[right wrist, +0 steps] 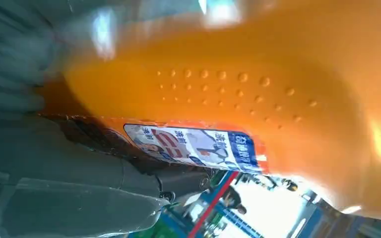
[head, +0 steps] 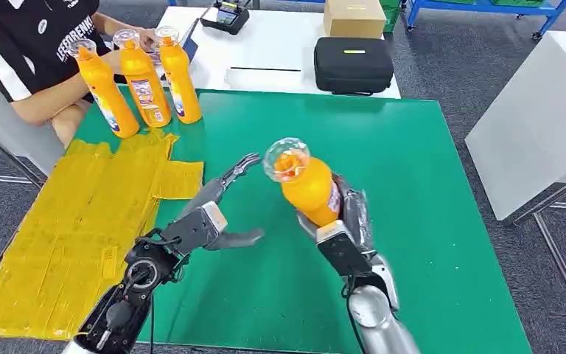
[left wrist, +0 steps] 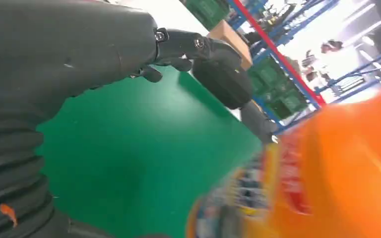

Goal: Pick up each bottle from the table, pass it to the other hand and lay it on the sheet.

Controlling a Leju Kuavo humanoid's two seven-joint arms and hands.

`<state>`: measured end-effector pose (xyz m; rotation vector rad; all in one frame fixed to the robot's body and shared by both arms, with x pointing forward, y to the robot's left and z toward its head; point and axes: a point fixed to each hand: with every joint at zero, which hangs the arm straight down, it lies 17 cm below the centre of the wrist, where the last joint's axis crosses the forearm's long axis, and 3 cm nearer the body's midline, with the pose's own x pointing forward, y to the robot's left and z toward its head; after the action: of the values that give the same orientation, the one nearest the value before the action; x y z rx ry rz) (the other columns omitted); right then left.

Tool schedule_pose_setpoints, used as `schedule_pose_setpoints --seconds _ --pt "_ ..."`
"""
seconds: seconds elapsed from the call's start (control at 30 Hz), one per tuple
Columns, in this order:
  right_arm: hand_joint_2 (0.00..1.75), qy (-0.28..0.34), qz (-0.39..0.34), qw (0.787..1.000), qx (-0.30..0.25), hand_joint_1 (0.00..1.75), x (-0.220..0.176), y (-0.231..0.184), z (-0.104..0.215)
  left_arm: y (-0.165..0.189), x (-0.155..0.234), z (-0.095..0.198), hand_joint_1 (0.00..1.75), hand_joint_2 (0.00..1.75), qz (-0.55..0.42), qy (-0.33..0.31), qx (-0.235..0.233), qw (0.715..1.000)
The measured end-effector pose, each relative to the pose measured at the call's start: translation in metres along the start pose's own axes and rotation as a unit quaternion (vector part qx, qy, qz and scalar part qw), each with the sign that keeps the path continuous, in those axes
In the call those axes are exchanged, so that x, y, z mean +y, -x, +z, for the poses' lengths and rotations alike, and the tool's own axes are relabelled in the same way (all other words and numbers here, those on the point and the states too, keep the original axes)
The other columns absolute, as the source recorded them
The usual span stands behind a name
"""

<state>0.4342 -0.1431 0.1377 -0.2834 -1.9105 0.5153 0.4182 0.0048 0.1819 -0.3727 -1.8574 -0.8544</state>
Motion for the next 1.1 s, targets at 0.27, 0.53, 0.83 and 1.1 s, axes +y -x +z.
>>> schedule_pose_setpoints --seconds 0.27,0.53,0.83,1.1 --pt "1.75 -0.042 -0.014 0.999 -0.021 1.75 0.041 -0.015 -0.015 -0.017 -0.007 -0.006 0.0 1.75 0.094 0.013 -0.018 0.995" --pt "1.75 -0.091 -0.017 0.995 -0.039 1.75 0.09 -0.03 -0.015 -0.024 -0.005 -0.004 0.0 1.75 0.163 0.011 -0.03 0.986" --pt "1.75 -0.116 -0.018 0.992 -0.048 1.75 0.113 -0.037 -0.015 -0.02 -0.001 -0.004 0.0 1.75 0.178 0.003 -0.024 0.984" --pt "1.75 -0.127 -0.016 0.99 -0.051 1.75 0.124 -0.045 -0.023 -0.015 0.005 -0.006 1.75 1.75 0.199 -0.019 -0.02 0.98"
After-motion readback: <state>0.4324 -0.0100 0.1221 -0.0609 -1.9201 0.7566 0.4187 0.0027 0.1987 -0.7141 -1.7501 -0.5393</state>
